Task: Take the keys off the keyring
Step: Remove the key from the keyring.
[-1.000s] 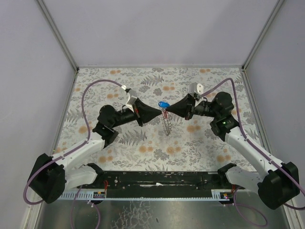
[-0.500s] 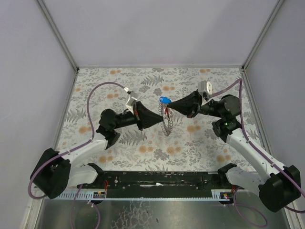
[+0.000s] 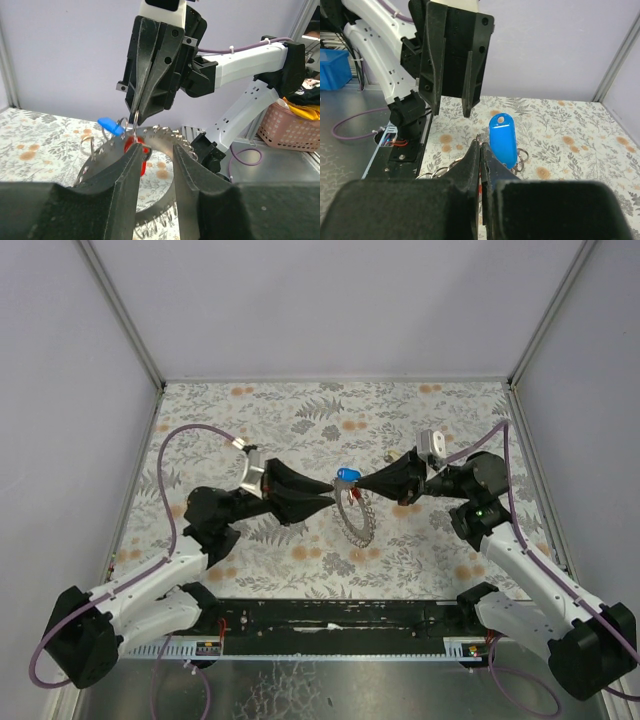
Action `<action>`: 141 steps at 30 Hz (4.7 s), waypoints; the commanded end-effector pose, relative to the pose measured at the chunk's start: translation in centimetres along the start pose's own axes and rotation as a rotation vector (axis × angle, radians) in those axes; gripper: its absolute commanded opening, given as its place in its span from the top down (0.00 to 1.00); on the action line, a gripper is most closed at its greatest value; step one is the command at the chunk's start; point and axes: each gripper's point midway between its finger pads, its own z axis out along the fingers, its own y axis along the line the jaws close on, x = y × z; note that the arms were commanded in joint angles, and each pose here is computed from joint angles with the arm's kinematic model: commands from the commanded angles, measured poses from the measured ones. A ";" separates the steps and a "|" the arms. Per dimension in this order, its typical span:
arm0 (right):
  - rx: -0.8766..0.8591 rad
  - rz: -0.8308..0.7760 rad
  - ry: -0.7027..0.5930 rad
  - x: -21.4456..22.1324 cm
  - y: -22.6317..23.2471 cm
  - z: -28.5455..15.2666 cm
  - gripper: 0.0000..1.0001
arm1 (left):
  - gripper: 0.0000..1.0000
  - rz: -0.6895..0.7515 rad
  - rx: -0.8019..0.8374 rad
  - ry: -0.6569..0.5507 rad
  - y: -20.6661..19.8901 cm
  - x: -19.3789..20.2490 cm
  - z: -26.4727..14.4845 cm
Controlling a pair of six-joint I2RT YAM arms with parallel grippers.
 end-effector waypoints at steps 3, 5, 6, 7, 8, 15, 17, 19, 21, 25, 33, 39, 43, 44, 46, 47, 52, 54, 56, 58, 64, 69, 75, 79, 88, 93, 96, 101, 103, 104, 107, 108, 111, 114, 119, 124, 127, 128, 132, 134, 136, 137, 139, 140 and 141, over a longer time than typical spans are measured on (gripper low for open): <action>-0.043 -0.087 -0.026 -1.4 1.1 -0.2 1.00 | 0.69 0.059 -0.002 0.024 0.6 0.1 3.0; -0.047 -0.088 -0.020 -1.2 1.2 -0.3 1.00 | 0.68 0.059 -0.023 0.030 1.2 0.5 3.1; -0.046 -0.090 -0.018 -1.2 1.1 -0.3 1.00 | 0.67 0.058 -0.034 0.031 1.4 0.7 3.2; -0.047 -0.089 -0.017 -1.1 1.2 -0.3 1.00 | 0.67 0.058 -0.047 0.033 1.8 0.8 3.2; -0.045 -0.087 -0.016 -1.0 1.1 -0.3 1.00 | 0.67 0.058 -0.058 0.038 2.0 0.9 3.3; -0.042 -0.091 -0.018 -1.0 1.0 -0.3 1.00 | 0.67 0.053 -0.092 0.056 3.2 1.4 3.8; -0.037 -0.085 -0.018 -1.0 0.9 -0.2 1.00 | 0.69 0.048 -0.072 0.059 2.9 1.5 3.9; -0.030 -0.080 -0.017 -0.9 0.7 -0.2 1.00 | 0.73 0.041 -0.056 0.065 2.7 1.6 3.9; -0.031 -0.078 -0.016 -0.8 0.7 -0.2 1.00 | 0.75 0.035 -0.043 0.069 2.5 1.7 4.0; -0.032 -0.072 -0.013 -0.7 0.7 -0.2 1.00 | 0.77 0.032 -0.020 0.071 2.1 1.8 4.1; -0.027 -0.064 -0.004 -0.4 0.5 -0.2 1.00 | 0.87 0.023 0.017 0.075 1.7 1.8 4.3; -0.024 -0.057 0.007 0.0 0.4 -0.2 1.00 | 0.95 0.030 0.020 0.064 1.6 1.5 4.4; -0.023 -0.060 0.026 0.3 0.4 -0.3 1.00 | 1.00 0.031 0.013 0.074 1.7 1.5 4.5; -0.023 -0.065 0.034 0.4 0.3 -0.3 0.99 | 1.00 0.030 0.007 0.086 1.8 1.6 4.5; -0.024 -0.084 0.057 0.5 0.2 -0.4 0.95 | 1.00 0.028 -0.012 0.119 2.1 1.9 4.4; -0.032 -0.093 0.077 0.7 0.2 -0.4 0.93 | 1.00 0.038 -0.021 0.136 2.3 2.1 4.2; -0.052 -0.117 0.161 1.3 0.1 -0.7 0.87 | 1.00 0.077 -0.077 0.256 3.2 3.3 3.7; -0.047 -0.115 0.181 1.5 -0.2 -0.7 0.87 | 1.00 0.081 -0.082 0.295 3.4 3.7 3.6; -0.043 -0.117 0.194 1.7 -0.5 -0.7 0.86 | 1.00 0.083 -0.081 0.330 3.5 4.0 3.7; -0.041 -0.119 0.204 1.8 -0.9 -0.6 0.86 | 1.00 0.088 -0.083 0.362 3.7 4.2 3.8; -0.056 -0.116 0.233 1.9 -1.3 -0.4 0.85 | 1.00 0.089 -0.089 0.426 4.1 4.4 4.0; -0.070 -0.115 0.264 2.3 -1.5 -0.3 0.85 | 1.00 0.071 -0.091 0.471 4.3 4.9 4.0; -0.079 -0.135 0.298 2.9 -1.5 -0.2 0.84 | 1.00 0.047 -0.094 0.525 4.6 5.2 4.2; -0.085 -0.150 0.319 3.2 -1.4 -0.3 0.87 | 1.00 0.035 -0.091 0.549 4.6 5.5 4.2; -0.101 -0.179 0.349 3.7 -1.2 -0.2 0.85 | 1.00 0.007 -0.082 0.612 4.7 6.1 4.1; -0.121 -0.185 0.374 4.3 -0.7 -0.2 0.86 | 1.00 -0.006 -0.076 0.638 4.8 6.1 4.2; -0.143 -0.190 0.394 4.8 -0.1 -0.1 0.87 | 1.00 -0.017 -0.079 0.661 4.9 6.3 4.2; -0.169 -0.213 0.421 5.3 0.3 0.0 0.97 | 1.00 -0.016 -0.077 0.683 4.9 6.3 4.1; -0.172 -0.214 0.427 5.4 0.4 0.0 1.00 | 1.00 -0.014 -0.079 0.681 4.9 6.2 4.2; -0.171 -0.217 0.426 5.3 0.5 -0.1 1.00 | 1.00 -0.013 -0.082 0.672 4.9 5.9 4.3; -0.147 -0.209 0.401 4.6 0.4 0.1 1.00 | 0.90 0.010 -0.084 0.595 4.6 4.8 4.7; -0.144 -0.210 0.383 4.1 0.5 0.3 1.00 | 0.82 0.014 -0.083 0.558 4.4 4.5 4.8; -0.131 -0.202 0.310 2.4 0.7 0.7 1.00 | 0.67 0.034 -0.075 0.432 3.3 2.7 4.8; -0.109 -0.130 0.231 0.9 0.9 0.8 1.00 | 0.57 0.062 -0.111 0.310 2.6 0.2 4.3; -0.094 -0.054 0.087 -1.0 1.8 0.7 1.00 | 0.48 0.089 -0.187 0.172 1.9 -2.9 2.3; -0.058 -0.011 -0.016 -1.7 2.2 0.4 1.00 | 0.48 0.068 -0.191 0.118 1.3 -2.7 0.8; -0.033 -0.001 -0.051 -1.6 2.0 0.2 1.00 | 0.49 0.055 -0.177 0.096 1.2 -2.1 0.6; -0.024 -0.003 -0.065 -1.7 2.0 0.1 1.00 | 0.50 0.045 -0.176 0.095 1.4 -1.8 0.7; 0.007 -0.017 -0.092 -1.7 1.6 -0.1 1.00 | 0.55 -0.006 -0.143 0.095 1.8 -1.0 1.5; 0.016 -0.016 -0.093 -1.5 1.6 -0.2 1.00 | 0.56 -0.035 -0.116 0.092 1.7 -0.7 1.9; 0.025 -0.018 -0.097 -1.4 1.5 -0.3 1.00 | 0.58 -0.065 -0.093 0.091 1.7 -0.3 2.2; 0.031 -0.017 -0.099 -1.3 1.4 -0.4 1.00 | 0.59 -0.078 -0.081 0.089 1.6 -0.2 2.3; 0.044 -0.018 -0.100 -1.1 1.3 -0.5 1.00 | 0.59 -0.100 -0.067 0.086 1.5 0.0 2.5; 0.048 -0.017 -0.098 -1.0 1.2 -0.5 1.00 | 0.60 -0.105 -0.063 0.082 1.5 0.0 2.5; 0.052 -0.018 -0.098 -1.0 1.2 -0.5 1.00 | 0.60 -0.113 -0.058 0.079 1.4 0.0 2.5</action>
